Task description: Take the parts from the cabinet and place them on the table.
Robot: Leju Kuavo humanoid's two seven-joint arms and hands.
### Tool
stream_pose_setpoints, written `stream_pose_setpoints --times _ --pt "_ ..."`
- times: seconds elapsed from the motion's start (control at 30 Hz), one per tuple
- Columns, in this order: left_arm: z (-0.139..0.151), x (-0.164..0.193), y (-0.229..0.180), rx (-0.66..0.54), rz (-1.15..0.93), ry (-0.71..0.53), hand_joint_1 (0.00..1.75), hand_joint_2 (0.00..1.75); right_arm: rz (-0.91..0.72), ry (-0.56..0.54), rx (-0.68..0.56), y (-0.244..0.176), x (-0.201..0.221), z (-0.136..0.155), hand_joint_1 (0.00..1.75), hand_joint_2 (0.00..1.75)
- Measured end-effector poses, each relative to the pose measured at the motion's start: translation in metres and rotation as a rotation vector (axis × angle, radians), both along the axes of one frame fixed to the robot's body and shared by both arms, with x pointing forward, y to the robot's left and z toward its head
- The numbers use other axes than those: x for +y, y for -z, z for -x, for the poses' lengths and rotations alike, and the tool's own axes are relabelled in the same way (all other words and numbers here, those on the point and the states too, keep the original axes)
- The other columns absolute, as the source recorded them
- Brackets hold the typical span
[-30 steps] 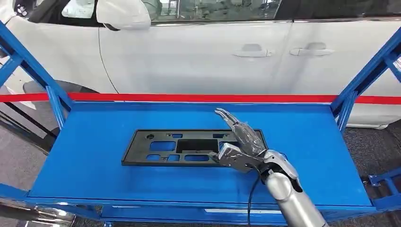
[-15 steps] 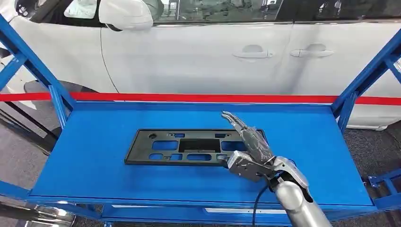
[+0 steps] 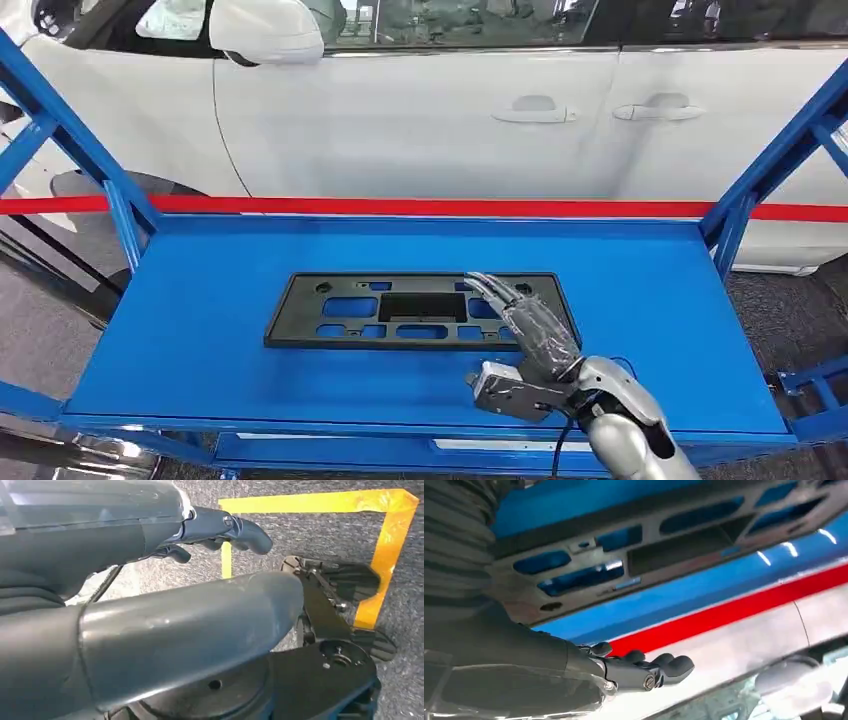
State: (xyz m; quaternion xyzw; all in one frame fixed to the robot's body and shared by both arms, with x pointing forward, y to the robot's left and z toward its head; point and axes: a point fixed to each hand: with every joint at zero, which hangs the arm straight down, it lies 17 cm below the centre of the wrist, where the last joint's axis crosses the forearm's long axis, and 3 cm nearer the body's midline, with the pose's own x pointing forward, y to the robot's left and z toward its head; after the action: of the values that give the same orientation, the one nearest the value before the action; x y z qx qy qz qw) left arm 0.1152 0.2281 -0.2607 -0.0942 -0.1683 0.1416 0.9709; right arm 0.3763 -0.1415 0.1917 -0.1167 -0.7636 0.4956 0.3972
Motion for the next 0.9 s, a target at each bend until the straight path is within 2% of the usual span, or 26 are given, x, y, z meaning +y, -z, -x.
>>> stream_pose_setpoints --times 0.5,0.9 --pt "-0.003 0.0 -0.001 -0.007 0.0 0.002 0.0 0.0 0.046 -0.046 0.008 0.012 0.021 0.002 0.0 1.75" --pt "-0.002 0.0 0.0 0.001 0.0 0.003 0.0 0.0 0.102 -0.001 -0.037 0.018 0.054 -0.031 0.0 1.75"
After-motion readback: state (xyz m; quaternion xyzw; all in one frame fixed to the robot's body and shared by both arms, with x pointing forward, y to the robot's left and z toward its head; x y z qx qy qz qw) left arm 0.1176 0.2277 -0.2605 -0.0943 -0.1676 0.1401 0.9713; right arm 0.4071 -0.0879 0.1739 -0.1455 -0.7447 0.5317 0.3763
